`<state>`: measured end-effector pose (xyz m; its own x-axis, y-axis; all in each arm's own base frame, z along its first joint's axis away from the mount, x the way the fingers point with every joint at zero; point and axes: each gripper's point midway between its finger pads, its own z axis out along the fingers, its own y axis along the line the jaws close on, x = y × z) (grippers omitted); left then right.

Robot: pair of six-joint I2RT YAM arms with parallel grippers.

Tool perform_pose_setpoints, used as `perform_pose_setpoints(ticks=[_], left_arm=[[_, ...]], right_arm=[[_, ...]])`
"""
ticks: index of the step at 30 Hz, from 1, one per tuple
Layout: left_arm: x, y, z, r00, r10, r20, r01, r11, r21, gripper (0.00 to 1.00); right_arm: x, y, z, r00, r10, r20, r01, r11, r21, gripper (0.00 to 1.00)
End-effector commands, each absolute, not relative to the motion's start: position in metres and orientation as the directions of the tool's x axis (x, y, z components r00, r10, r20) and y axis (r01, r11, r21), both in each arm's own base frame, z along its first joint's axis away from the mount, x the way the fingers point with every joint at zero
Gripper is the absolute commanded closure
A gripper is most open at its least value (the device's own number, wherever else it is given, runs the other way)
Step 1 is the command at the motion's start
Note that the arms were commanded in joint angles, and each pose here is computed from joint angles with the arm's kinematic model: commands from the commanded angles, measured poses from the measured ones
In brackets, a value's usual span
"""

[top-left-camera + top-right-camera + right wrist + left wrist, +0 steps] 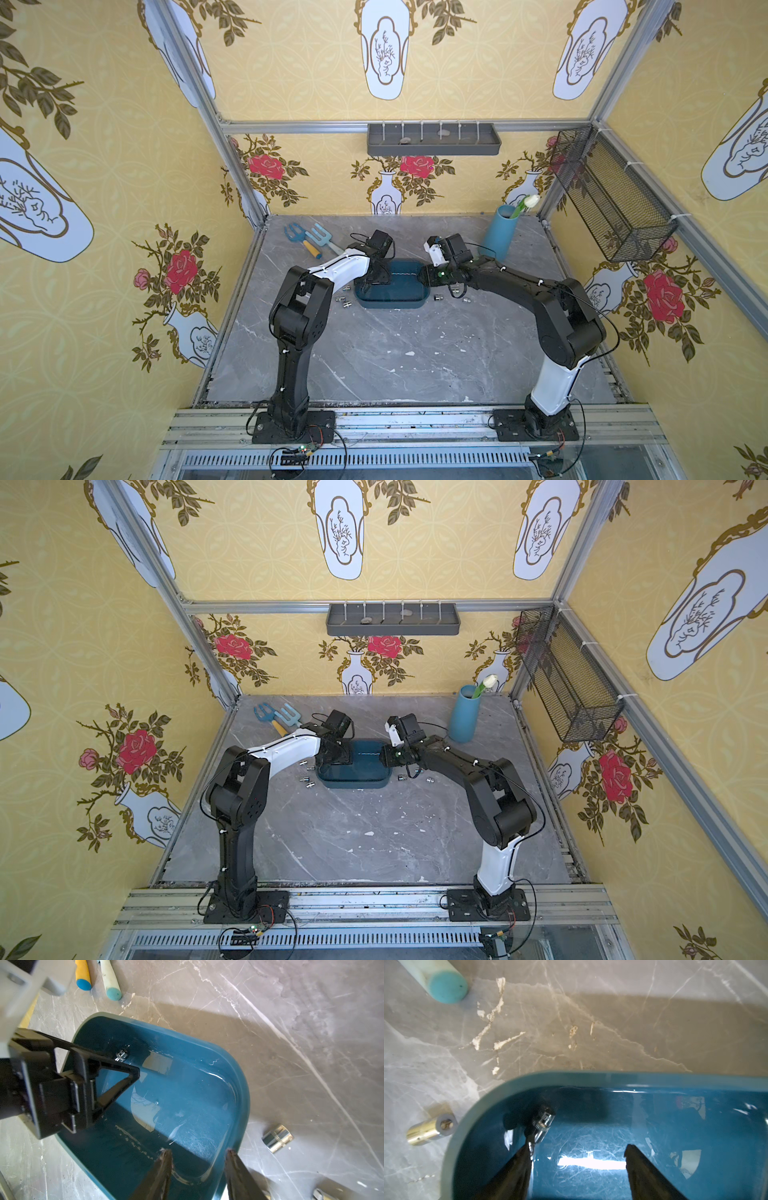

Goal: Take out the socket from the storage box
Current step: Pick up the socket head from the storage box.

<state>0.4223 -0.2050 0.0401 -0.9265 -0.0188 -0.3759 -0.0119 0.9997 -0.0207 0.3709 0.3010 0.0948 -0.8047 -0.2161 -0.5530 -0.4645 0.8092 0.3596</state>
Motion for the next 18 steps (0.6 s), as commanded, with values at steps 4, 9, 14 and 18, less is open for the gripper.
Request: perform_pose_setpoints(ticks=[4,9,14,18], left_arm=[[0.425,-0.202,0.028,-0.926,-0.025,-0.376,-0.028,1.0,0.003,0.2],[0.426,-0.206,0.021,-0.927,-0.026,-0.373,-0.021,1.0,-0.016,0.2],[0.425,-0.215,0.028,-0.925,-0.028,-0.38,-0.01,0.999,-0.051,0.21],[0.425,-0.213,0.033,-0.917,-0.027,-0.398,-0.013,0.999,-0.04,0.22]], right_arm=[[0.376,0.299,0.099,-0.796,-0.193,-0.574,-0.458,0.812,0.361,0.53],[0.376,0.297,0.098,-0.799,-0.188,-0.571,-0.453,0.813,0.366,0.53],[0.376,0.294,0.098,-0.8,-0.184,-0.572,-0.449,0.815,0.367,0.53],[0.376,0.294,0.096,-0.802,-0.181,-0.569,-0.447,0.813,0.372,0.53]])
